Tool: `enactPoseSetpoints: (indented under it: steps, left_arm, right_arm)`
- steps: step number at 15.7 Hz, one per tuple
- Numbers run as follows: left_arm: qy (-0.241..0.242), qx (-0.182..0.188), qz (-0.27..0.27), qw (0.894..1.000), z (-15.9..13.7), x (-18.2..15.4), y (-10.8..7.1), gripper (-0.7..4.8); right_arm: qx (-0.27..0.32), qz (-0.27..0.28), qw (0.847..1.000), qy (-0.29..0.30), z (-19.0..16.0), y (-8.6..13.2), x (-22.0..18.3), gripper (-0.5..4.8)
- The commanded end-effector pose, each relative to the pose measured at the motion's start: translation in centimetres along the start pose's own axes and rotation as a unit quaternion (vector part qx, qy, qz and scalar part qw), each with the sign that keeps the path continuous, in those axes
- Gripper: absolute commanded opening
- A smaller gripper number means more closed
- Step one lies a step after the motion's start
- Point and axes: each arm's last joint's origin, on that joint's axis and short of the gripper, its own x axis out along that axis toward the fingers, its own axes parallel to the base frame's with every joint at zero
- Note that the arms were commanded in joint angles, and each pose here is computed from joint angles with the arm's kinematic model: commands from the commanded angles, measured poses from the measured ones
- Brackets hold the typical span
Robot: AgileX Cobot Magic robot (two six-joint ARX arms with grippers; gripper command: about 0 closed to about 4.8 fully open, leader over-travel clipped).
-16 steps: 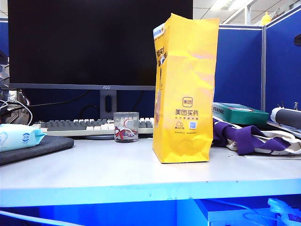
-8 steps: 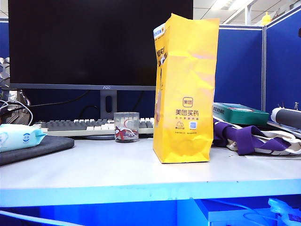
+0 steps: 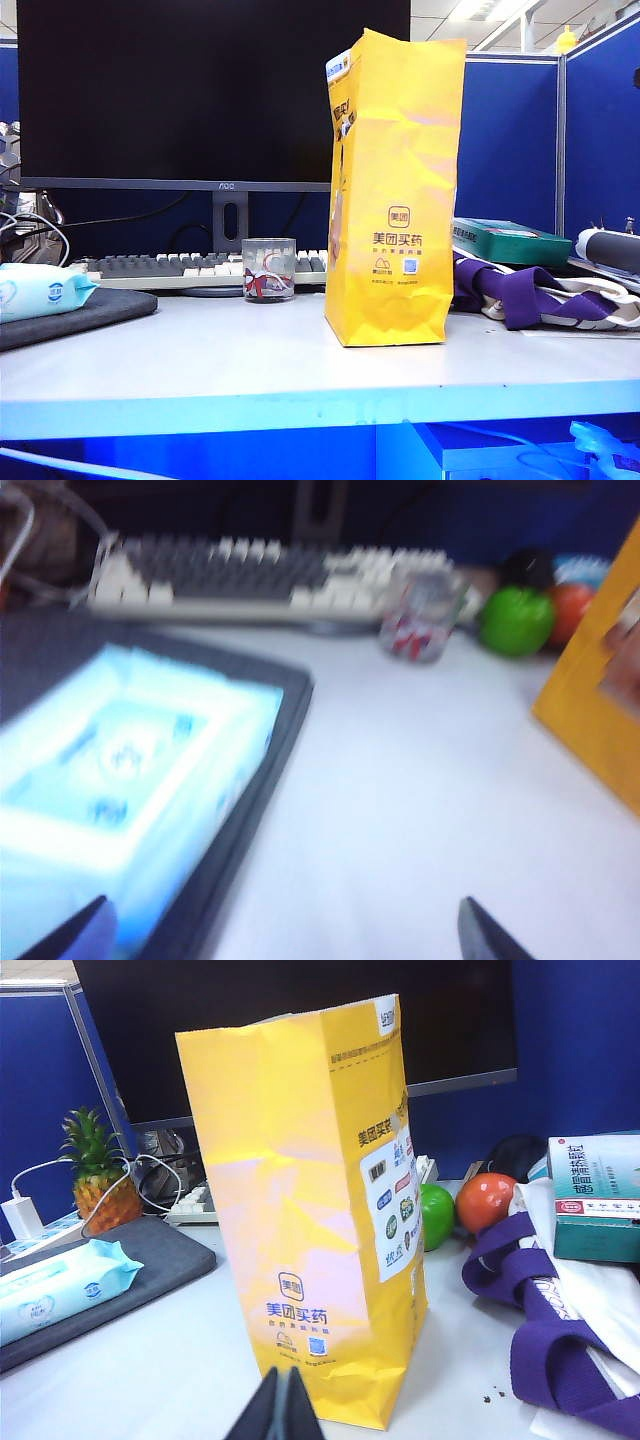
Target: Pick up the transparent tape and throw it into the yellow paper bag.
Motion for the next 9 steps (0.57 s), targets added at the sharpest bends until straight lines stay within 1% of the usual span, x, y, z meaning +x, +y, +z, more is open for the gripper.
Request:
enactPoseSetpoints:
  steps: [1, 9]
  left_arm:
    - [0.000, 0.000, 0.000, 1.000, -0.52, 0.22, 0.07, 4.79]
    - [0.003, 0.000, -0.002, 1.000, -0.57, 0.22, 0.07, 4.79]
  right_arm:
    - [-0.001, 0.001, 1.000, -0.002, -0.17, -0.04, 0.01, -0.01]
    - [-0.001, 0.001, 1.000, -0.002, -0.17, -0.04, 0.01, -0.01]
